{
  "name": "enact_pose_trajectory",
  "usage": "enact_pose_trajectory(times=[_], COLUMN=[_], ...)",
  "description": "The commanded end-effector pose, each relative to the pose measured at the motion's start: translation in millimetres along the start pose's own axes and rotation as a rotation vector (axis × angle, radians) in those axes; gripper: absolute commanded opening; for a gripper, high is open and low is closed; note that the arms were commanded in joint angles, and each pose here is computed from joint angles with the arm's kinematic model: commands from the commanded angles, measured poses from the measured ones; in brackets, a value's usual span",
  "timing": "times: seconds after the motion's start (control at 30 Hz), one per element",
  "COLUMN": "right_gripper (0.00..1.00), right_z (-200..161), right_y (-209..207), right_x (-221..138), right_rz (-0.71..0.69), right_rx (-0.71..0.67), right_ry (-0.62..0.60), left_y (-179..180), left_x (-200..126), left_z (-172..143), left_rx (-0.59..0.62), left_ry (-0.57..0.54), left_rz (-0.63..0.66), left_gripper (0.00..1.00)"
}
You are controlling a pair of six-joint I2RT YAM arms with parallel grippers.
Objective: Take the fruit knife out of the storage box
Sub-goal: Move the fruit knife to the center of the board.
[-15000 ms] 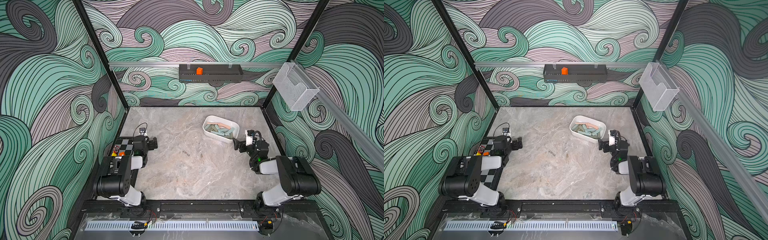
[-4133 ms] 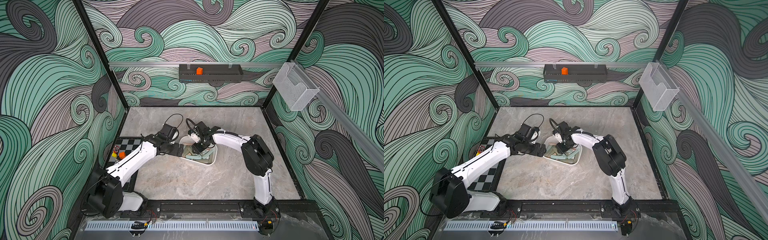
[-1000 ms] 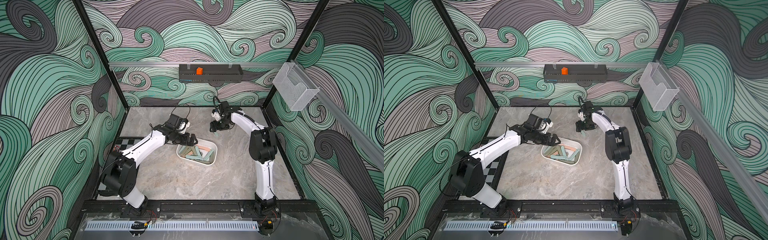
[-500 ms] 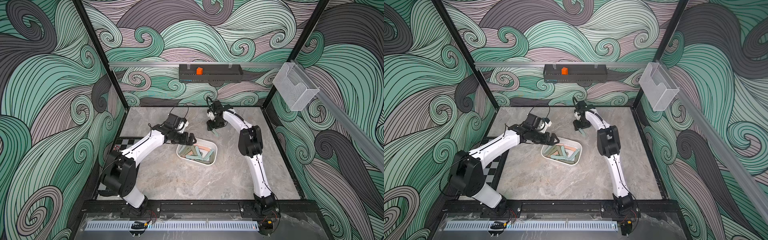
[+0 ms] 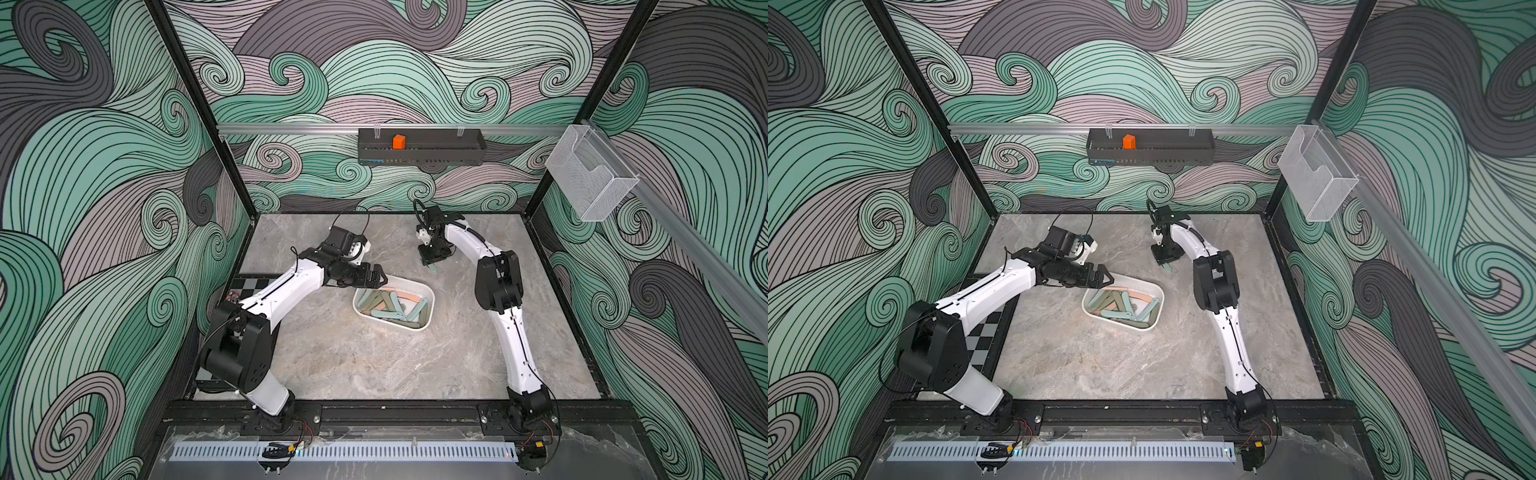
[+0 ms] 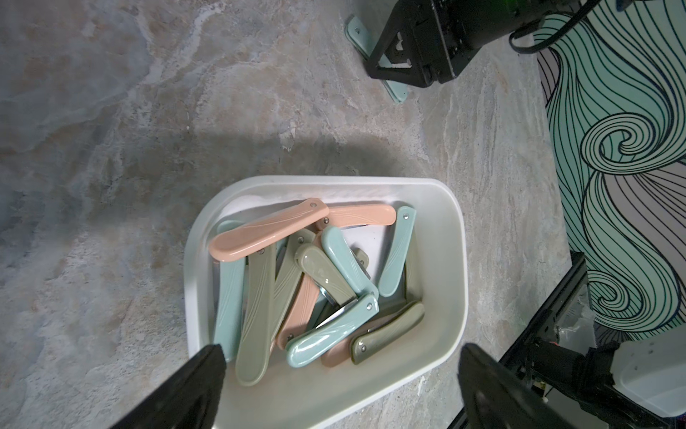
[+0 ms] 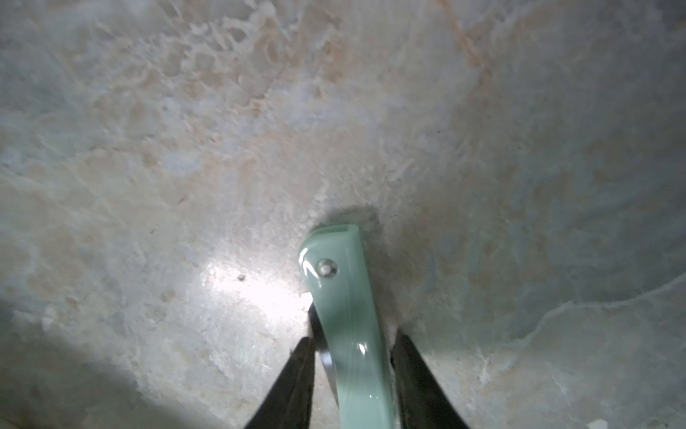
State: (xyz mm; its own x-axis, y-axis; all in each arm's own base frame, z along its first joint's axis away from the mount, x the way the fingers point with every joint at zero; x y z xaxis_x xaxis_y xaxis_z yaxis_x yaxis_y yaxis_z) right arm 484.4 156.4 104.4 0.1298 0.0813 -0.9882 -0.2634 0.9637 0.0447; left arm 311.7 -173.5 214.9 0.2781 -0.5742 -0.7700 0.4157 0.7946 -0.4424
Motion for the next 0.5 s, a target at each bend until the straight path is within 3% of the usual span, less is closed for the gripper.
enact_pose_trajectory(times=[0.0,0.47], right_gripper=[0.24,0.24], right_z=[-9.8,-46.5], right_y=[-10.6,-93.0], right_x=[9.4,-20.6], right_rz=[-0.021,-0.072], right_rx=[0.015,0.183], right_ry=[0.069,0.092], left_y=[-2.8,-4.5], left_x=[-7.9,-6.3], left_z=[2.8,10.2], left_rx=[0.022,0.020], left_ry=[-0.026,-0.033], left_rz=[-0.028,-0.055], left_gripper=[0.99,0.99])
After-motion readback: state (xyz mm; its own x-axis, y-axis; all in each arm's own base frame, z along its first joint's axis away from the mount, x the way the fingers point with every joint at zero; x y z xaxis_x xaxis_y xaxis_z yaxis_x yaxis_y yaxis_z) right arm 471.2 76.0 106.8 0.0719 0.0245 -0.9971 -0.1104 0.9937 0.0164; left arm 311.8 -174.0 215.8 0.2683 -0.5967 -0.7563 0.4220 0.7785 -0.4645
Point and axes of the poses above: each gripper's point midway between its finger pads, its own x axis out along the fingers, its own y axis along the line the jaws close on, z = x × y, the point moved 9 cm from there along -x, back along the fingers, and after that the axes turned 5 degrees about x, right-handed, at the moved point
